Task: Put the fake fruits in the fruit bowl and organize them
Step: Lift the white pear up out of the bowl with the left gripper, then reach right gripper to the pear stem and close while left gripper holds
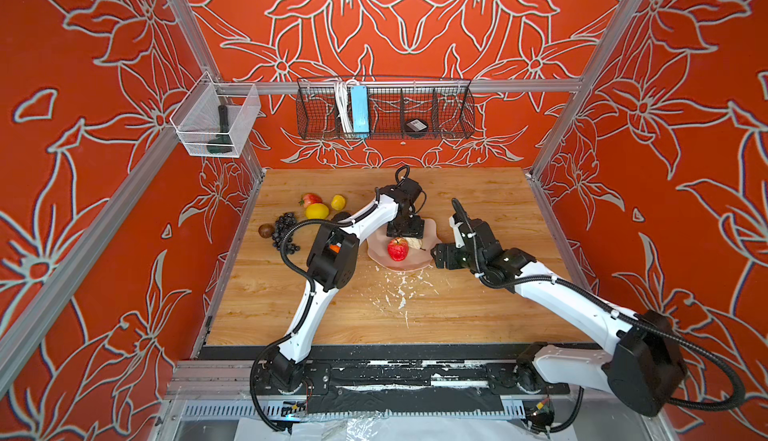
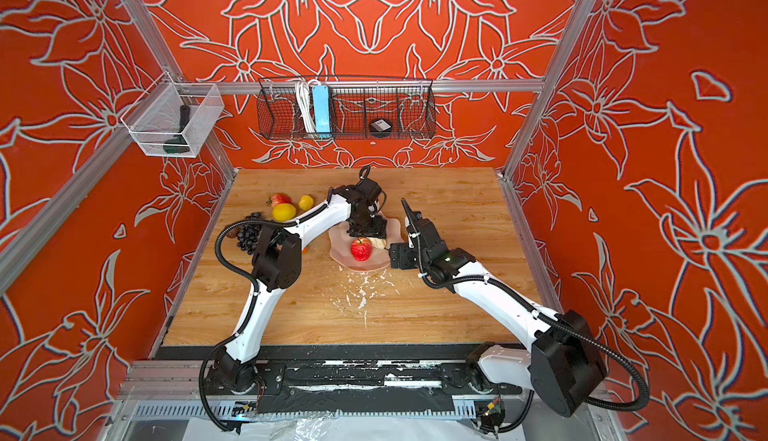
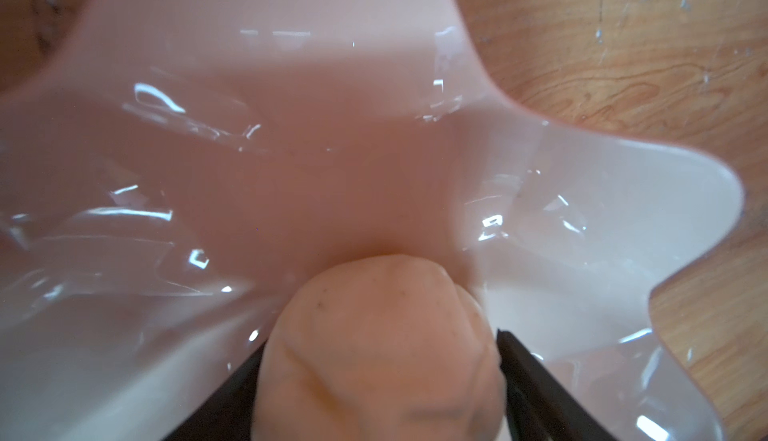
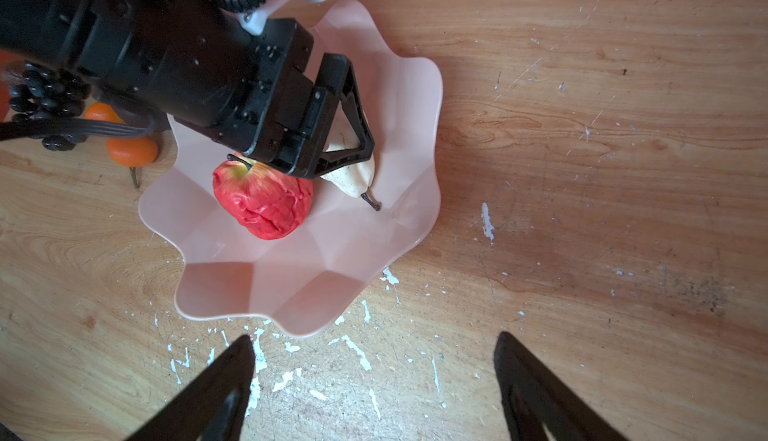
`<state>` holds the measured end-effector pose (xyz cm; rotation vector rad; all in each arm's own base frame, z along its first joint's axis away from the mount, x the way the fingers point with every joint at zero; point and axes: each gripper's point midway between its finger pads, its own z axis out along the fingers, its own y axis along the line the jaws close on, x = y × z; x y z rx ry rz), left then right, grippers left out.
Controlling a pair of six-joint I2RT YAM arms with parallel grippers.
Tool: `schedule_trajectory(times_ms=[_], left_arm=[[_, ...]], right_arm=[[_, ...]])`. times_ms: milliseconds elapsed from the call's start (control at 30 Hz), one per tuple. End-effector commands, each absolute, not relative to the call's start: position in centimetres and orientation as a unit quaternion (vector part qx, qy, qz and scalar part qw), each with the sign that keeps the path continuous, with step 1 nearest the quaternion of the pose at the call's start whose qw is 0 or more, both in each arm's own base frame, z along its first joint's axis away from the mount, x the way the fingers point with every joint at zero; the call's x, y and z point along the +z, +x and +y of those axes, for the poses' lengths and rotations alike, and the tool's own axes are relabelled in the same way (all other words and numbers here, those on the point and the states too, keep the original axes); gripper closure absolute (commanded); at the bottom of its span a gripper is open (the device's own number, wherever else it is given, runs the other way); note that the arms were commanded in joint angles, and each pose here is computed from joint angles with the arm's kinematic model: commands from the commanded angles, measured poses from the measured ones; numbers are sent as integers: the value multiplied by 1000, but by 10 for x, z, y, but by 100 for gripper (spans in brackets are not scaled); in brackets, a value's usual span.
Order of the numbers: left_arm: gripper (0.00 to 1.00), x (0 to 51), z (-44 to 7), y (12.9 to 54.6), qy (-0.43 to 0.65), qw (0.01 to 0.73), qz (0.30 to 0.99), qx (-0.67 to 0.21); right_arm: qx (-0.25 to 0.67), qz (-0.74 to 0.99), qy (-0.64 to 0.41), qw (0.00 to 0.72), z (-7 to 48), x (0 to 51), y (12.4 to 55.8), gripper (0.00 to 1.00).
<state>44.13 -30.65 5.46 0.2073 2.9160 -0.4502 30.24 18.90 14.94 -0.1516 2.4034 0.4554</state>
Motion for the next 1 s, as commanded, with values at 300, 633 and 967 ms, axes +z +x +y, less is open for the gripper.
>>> schedule_trajectory(times_ms=[300,633,967], left_arm=[[31,84,-300,446,29,125,978,-167],[33,119,-280,455,-35,160,965,-203],[33,142,-268,457,-95,146,944,-282]], right_arm=[[178,924,-49,334,187,147,301,9],[203,921,-56,329,197,149,300,10],[268,909,-102,302,226,161,313,23]])
